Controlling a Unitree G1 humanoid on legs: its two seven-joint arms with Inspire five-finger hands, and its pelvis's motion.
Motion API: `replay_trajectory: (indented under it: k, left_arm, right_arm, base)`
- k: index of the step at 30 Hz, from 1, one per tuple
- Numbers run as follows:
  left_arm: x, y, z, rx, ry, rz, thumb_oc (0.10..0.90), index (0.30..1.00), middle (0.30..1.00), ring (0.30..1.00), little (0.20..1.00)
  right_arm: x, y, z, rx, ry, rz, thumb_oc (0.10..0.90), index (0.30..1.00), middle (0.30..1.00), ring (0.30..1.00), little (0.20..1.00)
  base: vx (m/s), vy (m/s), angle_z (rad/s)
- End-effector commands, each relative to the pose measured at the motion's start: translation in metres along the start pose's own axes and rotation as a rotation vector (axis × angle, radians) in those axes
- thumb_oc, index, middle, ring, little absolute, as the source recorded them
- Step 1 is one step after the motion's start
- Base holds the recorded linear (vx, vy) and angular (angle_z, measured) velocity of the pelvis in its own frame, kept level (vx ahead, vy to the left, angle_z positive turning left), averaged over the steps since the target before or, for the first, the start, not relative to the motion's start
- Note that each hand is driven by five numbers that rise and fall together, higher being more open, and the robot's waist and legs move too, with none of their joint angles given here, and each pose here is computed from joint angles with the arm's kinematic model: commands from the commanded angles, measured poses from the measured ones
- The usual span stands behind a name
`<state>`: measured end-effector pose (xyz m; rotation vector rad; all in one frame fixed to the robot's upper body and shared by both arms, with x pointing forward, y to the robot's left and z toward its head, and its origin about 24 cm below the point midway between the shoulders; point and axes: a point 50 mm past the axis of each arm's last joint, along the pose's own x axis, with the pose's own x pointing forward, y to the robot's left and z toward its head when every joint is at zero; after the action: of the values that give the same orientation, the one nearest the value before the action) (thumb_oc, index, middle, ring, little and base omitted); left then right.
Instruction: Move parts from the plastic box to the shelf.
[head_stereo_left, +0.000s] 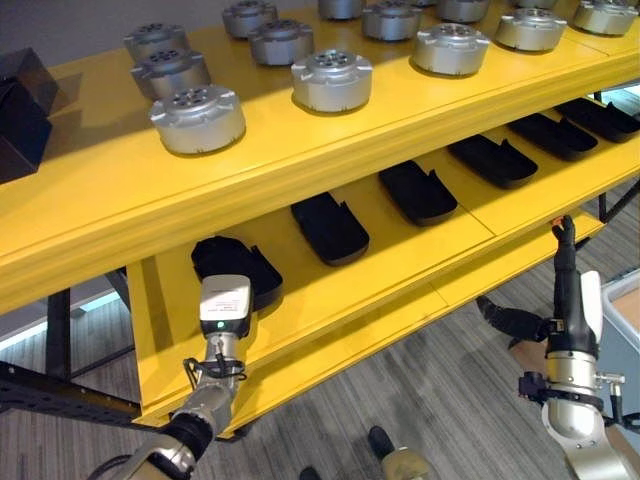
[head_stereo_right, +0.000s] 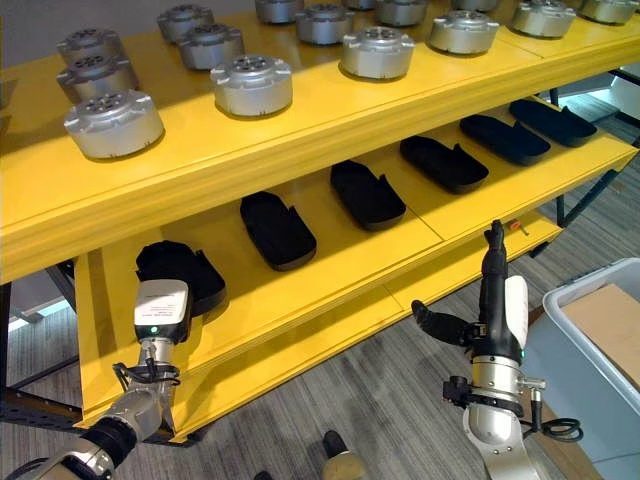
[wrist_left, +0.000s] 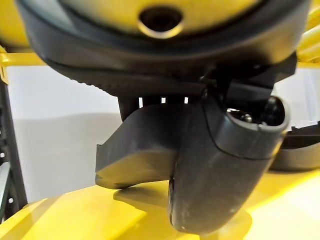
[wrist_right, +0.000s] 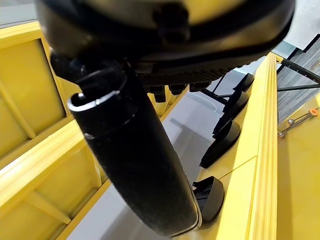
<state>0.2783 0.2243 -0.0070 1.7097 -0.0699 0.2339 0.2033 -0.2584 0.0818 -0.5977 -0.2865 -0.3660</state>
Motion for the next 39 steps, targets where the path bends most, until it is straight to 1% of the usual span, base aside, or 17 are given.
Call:
replay_trajectory:
  k: [1,6,10,16,24,30,31,39]
  left_arm:
    - [-0.003,-0.015,-0.002,0.021,-0.044,-0.151,0.400,0.300,0.300,0.300,0.300]
    - [-0.005,-0.020,-0.009,0.100,-0.076,-0.205,0.400,0.300,0.300,0.300,0.300]
    - [-0.005,-0.023,-0.013,0.125,-0.083,-0.236,0.400,0.300,0.300,0.300,0.300]
    - [-0.016,-0.034,-0.024,0.169,-0.082,-0.299,0.400,0.300,0.300,0.300,0.300]
    - [-0.010,-0.029,-0.044,0.268,-0.080,-0.283,0.400,0.300,0.300,0.300,0.300]
    - [-0.011,-0.028,-0.052,0.313,-0.065,-0.283,0.400,0.300,0.300,0.300,0.300]
    - [-0.012,-0.027,-0.059,0.344,-0.059,-0.286,0.400,0.300,0.300,0.300,0.300]
    - [-0.014,-0.025,-0.073,0.373,-0.039,-0.288,0.400,0.300,0.300,0.300,0.300]
  right_arm:
    - [0.040,-0.019,0.036,0.011,-0.248,-0.096,0.900,1.000,1.000,1.000,1.000]
    - [0.043,-0.019,0.036,0.003,-0.258,-0.071,0.900,1.000,1.000,1.000,1.000]
    - [0.045,-0.019,0.037,-0.005,-0.266,-0.059,0.900,1.000,1.000,1.000,1.000]
    - [0.047,-0.021,0.037,-0.012,-0.276,-0.037,0.900,1.000,1.000,1.000,1.000]
    - [0.051,-0.024,0.040,-0.034,-0.299,-0.010,0.900,1.000,1.000,1.000,1.000]
    - [0.052,-0.025,0.040,-0.040,-0.303,0.001,0.900,1.000,1.000,1.000,1.000]
    - [0.053,-0.026,0.042,-0.048,-0.320,0.006,0.900,1.000,1.000,1.000,1.000]
    - [0.053,-0.028,0.043,-0.063,-0.324,0.018,0.900,1.000,1.000,1.000,1.000]
  base:
    - [0.00,0.000,0.00]
    - [0.02,0.023,0.00]
    - [0.02,0.044,-0.01]
    - [0.02,0.037,-0.01]
    - [0.02,0.052,-0.05]
    - [0.01,0.044,-0.07]
    - [0.02,0.066,0.00]
    - [0.01,0.029,0.00]
